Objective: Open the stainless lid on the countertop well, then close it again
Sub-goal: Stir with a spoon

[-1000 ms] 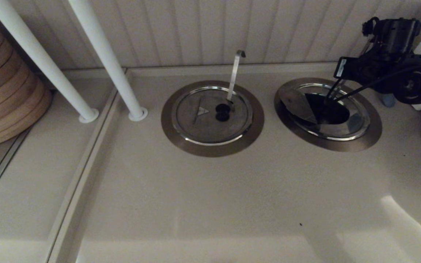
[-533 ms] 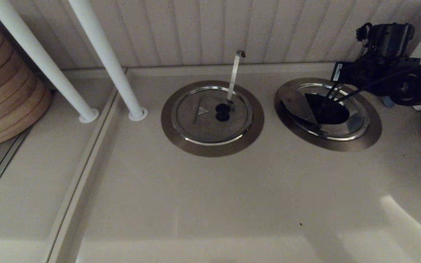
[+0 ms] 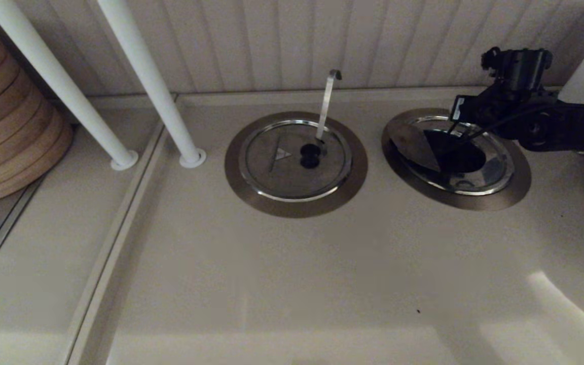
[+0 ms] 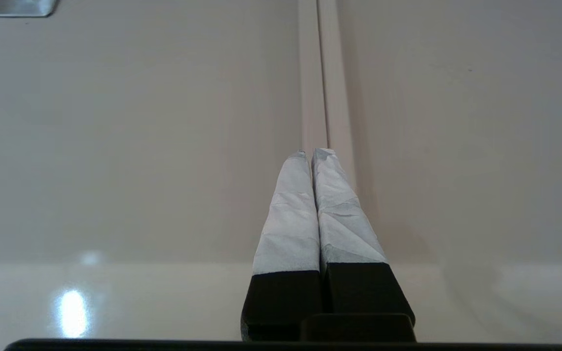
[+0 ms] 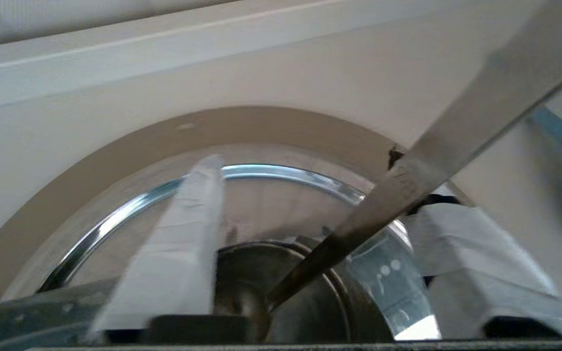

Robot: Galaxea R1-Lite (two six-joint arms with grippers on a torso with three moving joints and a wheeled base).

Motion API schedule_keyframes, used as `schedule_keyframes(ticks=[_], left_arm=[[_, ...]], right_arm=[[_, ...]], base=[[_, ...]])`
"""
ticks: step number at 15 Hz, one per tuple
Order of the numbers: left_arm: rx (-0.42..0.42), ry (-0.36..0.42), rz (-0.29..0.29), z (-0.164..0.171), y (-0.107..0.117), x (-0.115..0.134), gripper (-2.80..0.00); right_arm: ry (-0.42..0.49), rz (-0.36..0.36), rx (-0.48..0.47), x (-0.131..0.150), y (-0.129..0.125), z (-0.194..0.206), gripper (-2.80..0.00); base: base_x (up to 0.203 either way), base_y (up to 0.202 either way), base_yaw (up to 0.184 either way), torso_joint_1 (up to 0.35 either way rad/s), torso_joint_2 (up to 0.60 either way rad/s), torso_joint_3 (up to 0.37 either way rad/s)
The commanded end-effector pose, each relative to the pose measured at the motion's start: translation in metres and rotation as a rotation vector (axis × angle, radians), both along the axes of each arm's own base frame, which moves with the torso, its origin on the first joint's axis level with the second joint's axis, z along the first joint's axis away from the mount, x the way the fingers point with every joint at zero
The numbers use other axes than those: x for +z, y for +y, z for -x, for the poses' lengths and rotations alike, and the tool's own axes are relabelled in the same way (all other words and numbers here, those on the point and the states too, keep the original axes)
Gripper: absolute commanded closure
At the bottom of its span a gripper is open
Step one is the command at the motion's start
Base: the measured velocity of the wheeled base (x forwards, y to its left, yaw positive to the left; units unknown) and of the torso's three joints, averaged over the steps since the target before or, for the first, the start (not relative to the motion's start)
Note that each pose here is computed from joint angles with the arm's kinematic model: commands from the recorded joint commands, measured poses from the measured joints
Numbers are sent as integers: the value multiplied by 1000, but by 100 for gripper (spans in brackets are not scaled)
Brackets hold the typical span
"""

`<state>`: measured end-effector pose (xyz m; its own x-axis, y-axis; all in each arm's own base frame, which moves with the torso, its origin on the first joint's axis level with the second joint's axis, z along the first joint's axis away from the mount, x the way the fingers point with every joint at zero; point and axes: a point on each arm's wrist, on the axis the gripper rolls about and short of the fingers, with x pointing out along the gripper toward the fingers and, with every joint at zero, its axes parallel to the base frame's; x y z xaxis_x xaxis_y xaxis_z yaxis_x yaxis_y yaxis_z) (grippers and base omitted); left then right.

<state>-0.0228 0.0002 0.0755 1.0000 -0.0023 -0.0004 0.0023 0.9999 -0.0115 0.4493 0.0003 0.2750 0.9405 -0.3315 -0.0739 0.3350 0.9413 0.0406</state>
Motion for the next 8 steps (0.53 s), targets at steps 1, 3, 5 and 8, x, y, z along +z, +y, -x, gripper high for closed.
schedule_keyframes(ticks=[1,3,5,8], left_arm=[[1,1,1,0,0,0,0],[1,1,1,0,0,0,0],[1,1,1,0,0,0,0],[1,1,1,0,0,0,0]], right_arm=[[-1,-3,-9,-3,-3,-4,-280],[-11,-15,-8,-1,-2,-3,-280],[-11,-11,-9,3,-2,0,-280],[-7,-6,-14,10,-2,8,-280]], base=[[0,0,0,0,0,0],[0,0,0,0,0,0],[0,0,0,0,0,0],[0,0,0,0,0,0]])
